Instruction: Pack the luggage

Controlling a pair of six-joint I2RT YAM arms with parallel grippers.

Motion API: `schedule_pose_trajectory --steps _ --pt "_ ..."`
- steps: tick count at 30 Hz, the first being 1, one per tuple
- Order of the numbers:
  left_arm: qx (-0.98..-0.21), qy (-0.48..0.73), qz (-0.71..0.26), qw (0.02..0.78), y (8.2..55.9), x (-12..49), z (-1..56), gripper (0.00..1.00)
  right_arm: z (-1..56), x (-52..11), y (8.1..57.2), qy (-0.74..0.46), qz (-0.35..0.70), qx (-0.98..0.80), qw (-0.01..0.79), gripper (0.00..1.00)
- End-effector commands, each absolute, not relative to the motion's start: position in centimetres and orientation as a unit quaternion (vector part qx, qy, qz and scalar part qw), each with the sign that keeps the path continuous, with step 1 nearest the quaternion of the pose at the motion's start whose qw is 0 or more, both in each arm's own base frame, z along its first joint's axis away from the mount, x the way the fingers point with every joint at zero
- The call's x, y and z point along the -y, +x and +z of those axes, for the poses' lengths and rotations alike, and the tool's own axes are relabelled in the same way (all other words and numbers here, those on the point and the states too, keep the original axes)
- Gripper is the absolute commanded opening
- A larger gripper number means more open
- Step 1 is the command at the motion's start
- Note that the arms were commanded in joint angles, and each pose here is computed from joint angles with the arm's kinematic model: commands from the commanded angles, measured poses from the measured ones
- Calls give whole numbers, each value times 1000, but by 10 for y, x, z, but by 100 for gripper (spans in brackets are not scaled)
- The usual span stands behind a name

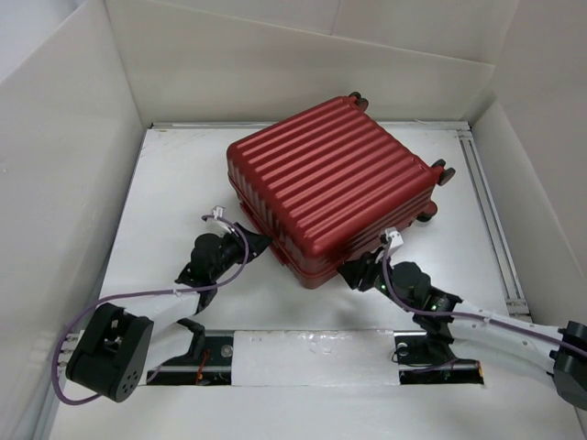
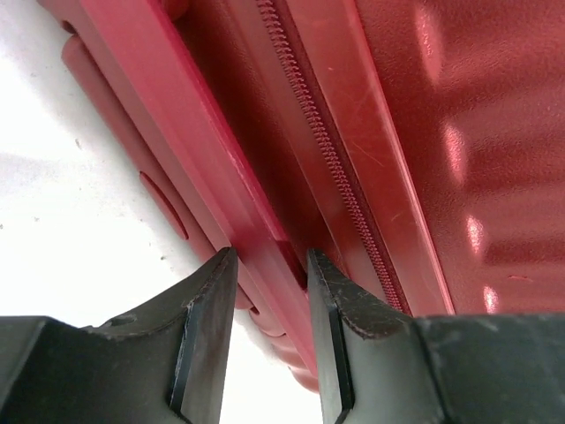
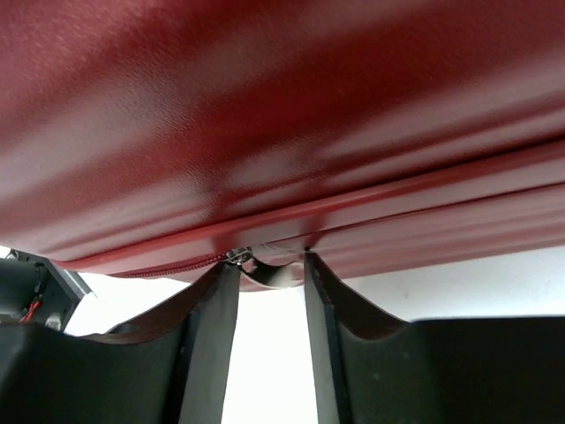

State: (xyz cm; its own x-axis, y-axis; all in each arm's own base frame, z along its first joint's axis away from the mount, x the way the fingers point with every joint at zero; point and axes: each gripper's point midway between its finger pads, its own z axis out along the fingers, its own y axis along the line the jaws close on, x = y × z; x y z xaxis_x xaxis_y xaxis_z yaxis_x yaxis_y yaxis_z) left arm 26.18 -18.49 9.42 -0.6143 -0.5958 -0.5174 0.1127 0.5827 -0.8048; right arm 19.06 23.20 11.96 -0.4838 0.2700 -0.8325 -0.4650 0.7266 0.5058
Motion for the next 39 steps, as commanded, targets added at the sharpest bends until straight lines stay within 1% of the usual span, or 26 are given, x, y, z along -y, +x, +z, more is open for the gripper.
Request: schedule_pose_trajectory --steps 1,2,4,5,7,9,10,12,13,14,15,16,17,20,24,26,27,28,29,31,32,33,36,37,38,39 --pt "-780 -86 -466 409 258 205 110 31 158 -237 211 -42 368 -745 555 40" --pt "-781 -77 -467 408 259 207 112 31 158 -239 213 -42 368 -745 555 35" --pt "-784 -60 -475 395 255 215 110 30 148 -248 211 -59 368 -757 537 30" --pt "-784 -51 -476 396 256 217 111 33 147 -249 212 -59 368 -757 537 28" --pt "-791 -35 -478 381 249 224 104 39 145 -253 210 -59 372 -758 532 17" --pt "-794 -21 -480 371 242 230 100 41 148 -253 210 -50 374 -756 536 8" --pt "-795 -12 -483 366 237 237 100 37 151 -250 209 -37 377 -756 535 6" --pt "-795 0 -488 360 230 245 98 24 149 -239 214 -15 355 -761 543 2" --pt "-793 9 -493 358 227 250 102 15 156 -233 213 -9 355 -756 550 1" --pt "-787 21 -499 362 224 261 107 11 150 -228 212 -4 345 -766 543 0" --pt "-791 26 -497 354 219 266 102 7 156 -225 212 4 347 -762 546 0" --pt "-781 36 -507 364 220 274 114 4 158 -223 210 5 349 -761 547 0" --pt "-780 43 -515 353 212 286 114 0 164 -218 207 5 350 -759 548 0" --pt "-765 49 -535 357 207 303 129 0 168 -217 201 0 362 -760 540 0" --pt "-751 55 -557 349 190 328 139 0 157 -242 176 -31 420 -780 463 0" --pt "-753 41 -557 349 195 334 141 0 163 -266 151 -69 461 -781 416 0" --pt "-750 37 -561 348 196 335 142 0 157 -276 143 -80 460 -791 396 0" --pt "-744 34 -569 350 198 337 145 0 156 -289 120 -105 472 -795 366 0" --pt "-739 35 -572 354 198 338 148 0 173 -302 109 -123 491 -785 358 0" --pt "-738 34 -577 348 197 343 147 0 171 -318 86 -156 489 -795 325 0" --pt "-740 30 -578 344 197 344 145 0 176 -329 62 -188 499 -789 304 0" --pt "-739 34 -580 341 194 347 145 0 198 -340 55 -194 513 -778 306 0" --pt "-738 31 -583 339 193 349 143 0 202 -363 30 -228 515 -777 281 0" --pt "-738 31 -583 339 193 349 143 0 217 -373 28 -228 524 -769 285 0" --pt "-738 34 -584 336 189 351 143 0 208 -382 28 -228 513 -780 277 0" --pt "-738 30 -582 340 191 351 143 0 210 -388 35 -209 507 -784 292 0"
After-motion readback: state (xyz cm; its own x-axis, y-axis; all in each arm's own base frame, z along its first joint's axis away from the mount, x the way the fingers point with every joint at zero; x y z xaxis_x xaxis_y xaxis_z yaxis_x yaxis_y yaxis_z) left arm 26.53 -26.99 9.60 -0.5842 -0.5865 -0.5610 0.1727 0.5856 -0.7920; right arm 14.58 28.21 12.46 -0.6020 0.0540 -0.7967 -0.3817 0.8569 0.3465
